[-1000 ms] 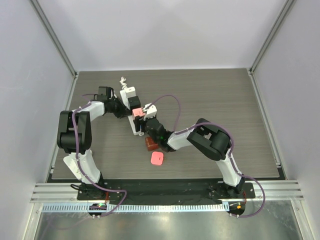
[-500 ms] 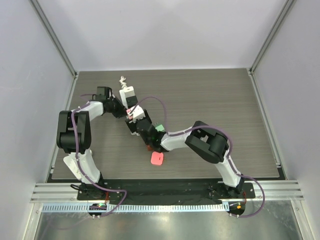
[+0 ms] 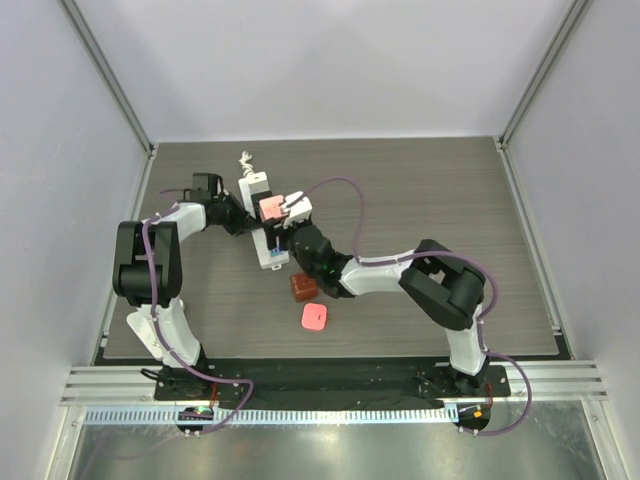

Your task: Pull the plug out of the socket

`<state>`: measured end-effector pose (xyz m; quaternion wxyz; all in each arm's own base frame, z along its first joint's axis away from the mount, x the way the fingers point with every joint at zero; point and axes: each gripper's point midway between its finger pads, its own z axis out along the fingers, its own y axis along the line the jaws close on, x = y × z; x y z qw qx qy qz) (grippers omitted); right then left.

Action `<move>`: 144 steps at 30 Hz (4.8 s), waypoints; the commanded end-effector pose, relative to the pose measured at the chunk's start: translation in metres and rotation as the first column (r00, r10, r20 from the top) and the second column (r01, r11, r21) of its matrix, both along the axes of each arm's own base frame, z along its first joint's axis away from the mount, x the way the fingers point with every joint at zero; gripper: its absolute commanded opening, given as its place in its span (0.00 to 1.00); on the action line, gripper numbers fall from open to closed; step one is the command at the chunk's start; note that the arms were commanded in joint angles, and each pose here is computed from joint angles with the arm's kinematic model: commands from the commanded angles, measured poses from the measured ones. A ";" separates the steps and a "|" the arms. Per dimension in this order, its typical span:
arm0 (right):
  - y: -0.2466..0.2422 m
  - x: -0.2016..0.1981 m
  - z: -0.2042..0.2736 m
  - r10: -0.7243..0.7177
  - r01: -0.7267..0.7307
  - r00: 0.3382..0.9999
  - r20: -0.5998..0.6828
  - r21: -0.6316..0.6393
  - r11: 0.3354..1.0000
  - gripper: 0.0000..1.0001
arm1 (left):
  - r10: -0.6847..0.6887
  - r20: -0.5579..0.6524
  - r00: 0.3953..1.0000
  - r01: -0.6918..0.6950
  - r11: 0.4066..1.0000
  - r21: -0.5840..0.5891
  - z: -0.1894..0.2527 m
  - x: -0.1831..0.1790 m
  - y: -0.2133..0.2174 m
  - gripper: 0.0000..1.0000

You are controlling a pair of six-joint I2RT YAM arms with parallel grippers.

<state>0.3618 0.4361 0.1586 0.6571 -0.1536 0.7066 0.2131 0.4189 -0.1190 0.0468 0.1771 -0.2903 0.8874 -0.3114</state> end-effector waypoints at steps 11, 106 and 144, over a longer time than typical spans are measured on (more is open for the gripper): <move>-0.110 0.040 0.039 -0.005 0.074 0.990 -0.141 0.492 0.867 0.01 | 0.006 -0.109 0.994 0.004 0.995 0.099 -0.030 -0.026 0.012 0.00; -0.009 0.095 0.139 -0.155 0.155 0.988 0.022 -0.032 0.987 0.97 | 0.271 0.140 0.952 -0.254 0.959 -0.128 0.096 0.028 0.064 0.00; 0.050 0.085 -0.010 -0.050 -0.002 0.950 -0.309 -0.166 0.986 0.91 | 0.211 -0.075 0.975 -0.220 0.967 -0.132 0.003 0.047 0.042 0.00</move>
